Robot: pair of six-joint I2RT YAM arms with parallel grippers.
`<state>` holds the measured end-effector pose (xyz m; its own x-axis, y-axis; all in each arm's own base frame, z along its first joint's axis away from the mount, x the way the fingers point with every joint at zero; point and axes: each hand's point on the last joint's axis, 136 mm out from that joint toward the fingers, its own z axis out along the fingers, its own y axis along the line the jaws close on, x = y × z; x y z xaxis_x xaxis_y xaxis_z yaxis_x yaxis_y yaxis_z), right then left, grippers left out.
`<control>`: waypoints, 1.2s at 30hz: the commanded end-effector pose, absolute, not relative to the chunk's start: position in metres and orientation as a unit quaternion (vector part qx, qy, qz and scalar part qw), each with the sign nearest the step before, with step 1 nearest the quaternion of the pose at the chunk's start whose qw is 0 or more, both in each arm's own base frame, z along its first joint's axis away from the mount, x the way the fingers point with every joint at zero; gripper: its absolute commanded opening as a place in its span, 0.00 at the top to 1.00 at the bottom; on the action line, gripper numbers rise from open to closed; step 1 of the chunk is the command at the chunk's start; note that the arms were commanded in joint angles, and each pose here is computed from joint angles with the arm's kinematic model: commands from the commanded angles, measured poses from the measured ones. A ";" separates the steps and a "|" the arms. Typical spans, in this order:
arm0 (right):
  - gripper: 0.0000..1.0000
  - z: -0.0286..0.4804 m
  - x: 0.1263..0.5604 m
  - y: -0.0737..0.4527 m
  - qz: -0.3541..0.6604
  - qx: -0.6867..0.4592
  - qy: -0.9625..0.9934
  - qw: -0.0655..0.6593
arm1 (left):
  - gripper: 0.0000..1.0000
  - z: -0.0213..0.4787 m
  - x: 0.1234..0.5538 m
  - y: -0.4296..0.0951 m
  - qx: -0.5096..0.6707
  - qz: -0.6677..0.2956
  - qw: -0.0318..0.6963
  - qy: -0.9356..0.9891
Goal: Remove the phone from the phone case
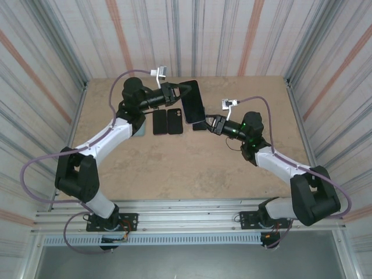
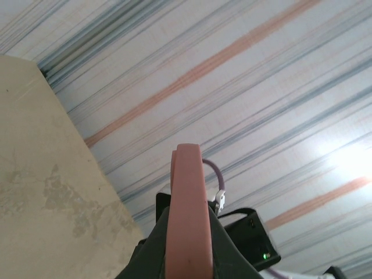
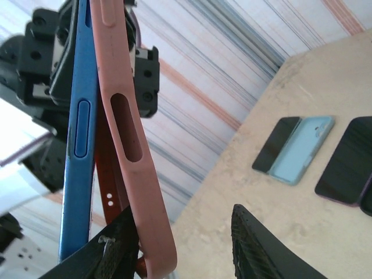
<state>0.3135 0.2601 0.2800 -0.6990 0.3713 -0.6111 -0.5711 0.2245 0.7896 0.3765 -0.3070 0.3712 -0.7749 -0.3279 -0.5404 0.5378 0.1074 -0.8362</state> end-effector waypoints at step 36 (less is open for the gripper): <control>1.00 0.277 0.346 0.262 0.704 0.098 0.624 0.325 | 0.38 0.318 0.422 -0.301 -0.064 -0.654 0.287 0.698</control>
